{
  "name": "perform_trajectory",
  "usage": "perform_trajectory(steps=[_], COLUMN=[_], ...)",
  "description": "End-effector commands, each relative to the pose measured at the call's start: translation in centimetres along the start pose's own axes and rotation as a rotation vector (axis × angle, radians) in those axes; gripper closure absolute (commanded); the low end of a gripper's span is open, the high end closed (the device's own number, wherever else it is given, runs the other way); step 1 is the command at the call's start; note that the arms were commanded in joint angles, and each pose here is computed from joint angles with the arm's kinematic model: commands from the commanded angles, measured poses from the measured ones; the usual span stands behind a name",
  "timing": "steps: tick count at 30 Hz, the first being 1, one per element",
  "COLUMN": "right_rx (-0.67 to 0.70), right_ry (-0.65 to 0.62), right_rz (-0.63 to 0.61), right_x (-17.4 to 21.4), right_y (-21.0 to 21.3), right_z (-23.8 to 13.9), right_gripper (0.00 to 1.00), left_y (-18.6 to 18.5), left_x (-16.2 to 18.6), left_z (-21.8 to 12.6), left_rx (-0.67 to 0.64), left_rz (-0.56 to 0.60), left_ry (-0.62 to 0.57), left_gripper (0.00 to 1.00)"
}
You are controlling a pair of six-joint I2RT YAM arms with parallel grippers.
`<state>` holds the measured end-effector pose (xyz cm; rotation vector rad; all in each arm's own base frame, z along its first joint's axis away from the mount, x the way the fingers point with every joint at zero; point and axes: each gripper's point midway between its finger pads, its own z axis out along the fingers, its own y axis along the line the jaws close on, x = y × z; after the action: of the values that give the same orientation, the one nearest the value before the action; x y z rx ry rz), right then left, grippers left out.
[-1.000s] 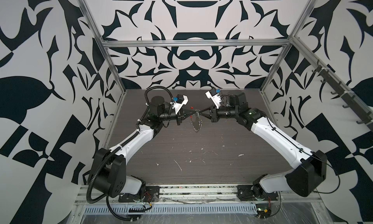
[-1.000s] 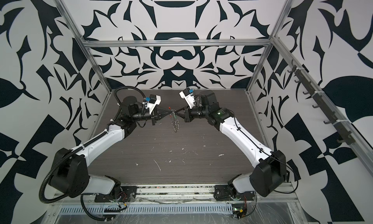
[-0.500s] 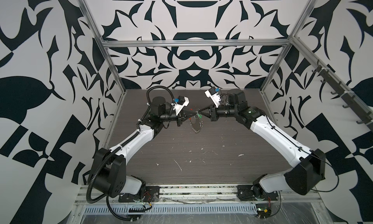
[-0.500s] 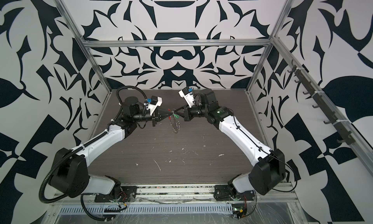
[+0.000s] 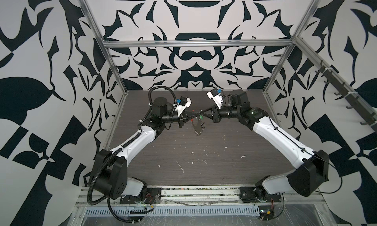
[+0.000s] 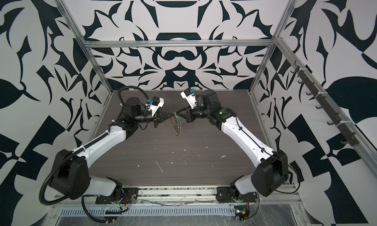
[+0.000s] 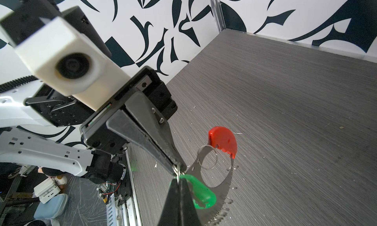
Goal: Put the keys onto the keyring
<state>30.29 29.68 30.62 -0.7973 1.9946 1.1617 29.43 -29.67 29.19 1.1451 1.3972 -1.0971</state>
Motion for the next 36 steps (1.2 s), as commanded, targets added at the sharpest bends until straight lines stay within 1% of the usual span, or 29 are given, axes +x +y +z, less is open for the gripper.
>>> perform_trajectory(steps=[1, 6, 11, 18, 26, 31, 34, 36], right_rx=[-0.047, -0.049, -0.018, -0.023, -0.002, -0.010, -0.018, -0.018], right_ry=[0.011, 0.009, -0.003, -0.043, -0.031, -0.058, -0.064, -0.067], right_rz=[-0.035, -0.043, -0.045, -0.054, -0.031, -0.030, -0.034, -0.038], right_x=[0.1, 0.3, 0.1, -1.2, -1.4, -2.2, -2.6, -2.6], right_y=[1.9, 2.1, 1.5, 1.8, 0.9, 1.2, 1.7, 2.0], right_z=[-0.6, -0.7, -0.7, -0.9, -0.1, -0.3, -0.6, -1.0], right_gripper=[1.00, 1.00, 1.00, 1.00, 1.00, 1.00, 1.00, 1.00], left_y=[-0.6, -0.5, -0.6, -0.7, -0.8, -0.8, -0.7, -0.2], left_x=[-3.1, -2.9, -3.1, -3.1, -3.1, -2.9, -2.9, -2.8], left_z=[-0.3, -0.2, -0.2, -0.2, -0.3, -0.2, -0.3, -0.4], left_rx=[0.017, 0.018, 0.024, 0.025, 0.028, 0.030, 0.017, -0.015], left_rz=[0.084, 0.076, 0.080, 0.083, 0.084, 0.083, 0.089, 0.102], left_ry=[-0.050, -0.045, -0.048, -0.048, -0.047, -0.043, -0.041, -0.033], left_gripper=[1.00, 1.00, 1.00, 1.00, 1.00, 1.00, 1.00, 1.00])
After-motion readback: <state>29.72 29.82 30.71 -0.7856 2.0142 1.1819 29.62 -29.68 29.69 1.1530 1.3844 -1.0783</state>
